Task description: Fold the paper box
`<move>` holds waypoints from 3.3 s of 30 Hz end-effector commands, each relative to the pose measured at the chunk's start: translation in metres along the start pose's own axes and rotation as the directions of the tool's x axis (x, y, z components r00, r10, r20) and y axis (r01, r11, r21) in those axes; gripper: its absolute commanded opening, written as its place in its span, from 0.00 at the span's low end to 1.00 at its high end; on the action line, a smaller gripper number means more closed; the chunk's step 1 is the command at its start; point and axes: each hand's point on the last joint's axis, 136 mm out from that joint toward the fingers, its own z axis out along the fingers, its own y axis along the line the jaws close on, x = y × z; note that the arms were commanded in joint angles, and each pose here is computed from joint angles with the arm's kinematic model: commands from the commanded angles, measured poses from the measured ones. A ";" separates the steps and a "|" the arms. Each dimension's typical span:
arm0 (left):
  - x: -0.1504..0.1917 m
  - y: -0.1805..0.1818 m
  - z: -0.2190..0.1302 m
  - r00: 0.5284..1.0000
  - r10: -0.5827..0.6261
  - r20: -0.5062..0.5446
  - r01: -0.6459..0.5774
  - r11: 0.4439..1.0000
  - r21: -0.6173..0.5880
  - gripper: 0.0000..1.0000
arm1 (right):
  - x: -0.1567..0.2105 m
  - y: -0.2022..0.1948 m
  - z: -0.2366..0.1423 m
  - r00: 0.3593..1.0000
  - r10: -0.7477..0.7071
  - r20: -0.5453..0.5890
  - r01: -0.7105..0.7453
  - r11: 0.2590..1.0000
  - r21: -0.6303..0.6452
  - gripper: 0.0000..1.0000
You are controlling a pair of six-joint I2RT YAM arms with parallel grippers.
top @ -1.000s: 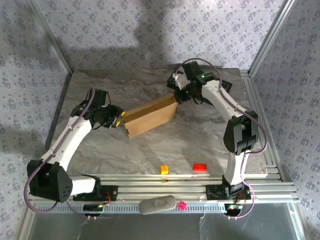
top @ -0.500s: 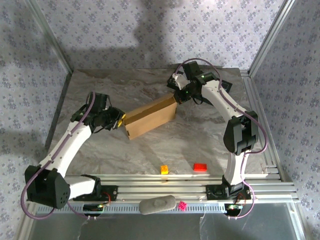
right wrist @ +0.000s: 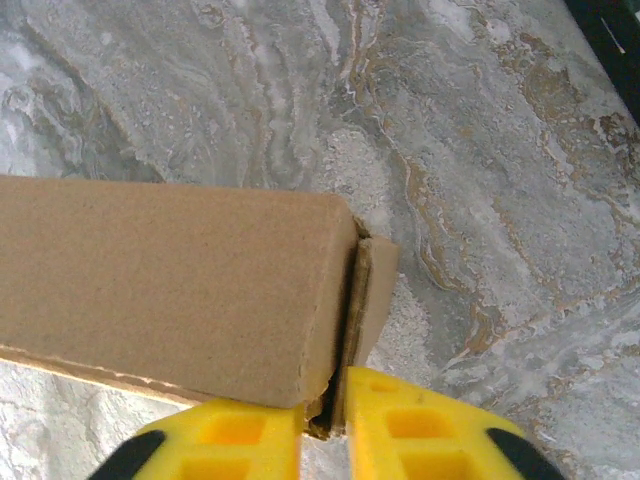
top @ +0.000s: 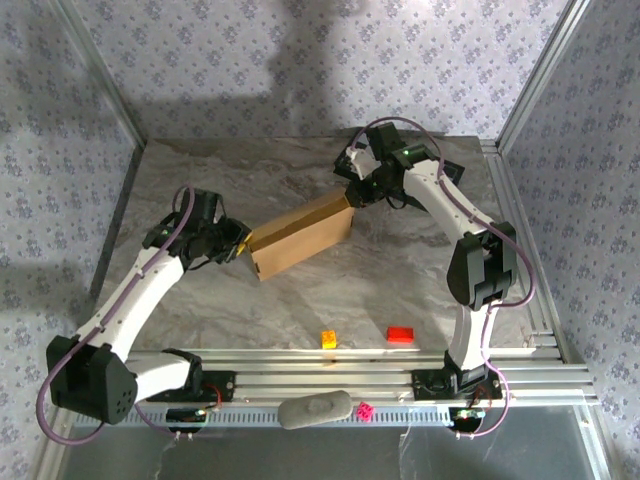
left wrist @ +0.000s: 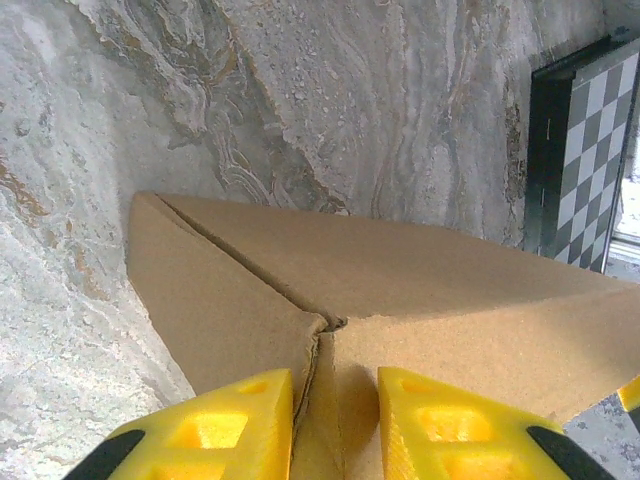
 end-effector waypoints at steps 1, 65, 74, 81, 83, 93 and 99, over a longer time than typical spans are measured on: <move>0.008 0.031 0.005 1.000 0.000 -0.013 -0.002 0.994 -0.113 0.26 | -0.008 0.009 -0.028 0.999 0.018 0.040 -0.017 1.000 -0.021 0.26; 0.021 0.049 -0.001 0.972 0.226 -0.070 -0.235 0.957 -0.171 0.06 | 0.031 -0.012 0.024 0.753 0.649 -0.109 -0.658 0.734 -0.169 0.29; 0.050 0.012 0.011 0.906 0.397 -0.150 -0.410 0.910 -0.068 0.11 | 0.057 -0.034 0.021 0.747 0.658 -0.096 -0.665 0.735 -0.132 0.27; 0.084 0.027 0.033 0.864 0.462 -0.199 -0.489 0.864 -0.120 0.11 | 0.092 -0.048 0.024 0.718 0.688 -0.110 -0.696 0.708 -0.117 0.26; 0.091 0.029 0.037 0.856 0.476 -0.203 -0.505 0.853 -0.128 0.11 | 0.104 -0.049 0.027 0.707 0.696 -0.124 -0.707 0.700 -0.103 0.26; 0.111 0.034 0.049 0.821 0.524 -0.227 -0.563 0.810 -0.166 0.15 | 0.123 -0.058 0.027 0.663 0.739 -0.120 -0.749 0.657 -0.092 0.29; 0.099 0.021 0.042 0.824 0.540 -0.172 -0.565 0.804 -0.186 0.25 | 0.105 -0.056 0.035 0.684 0.723 -0.098 -0.729 0.677 -0.099 0.33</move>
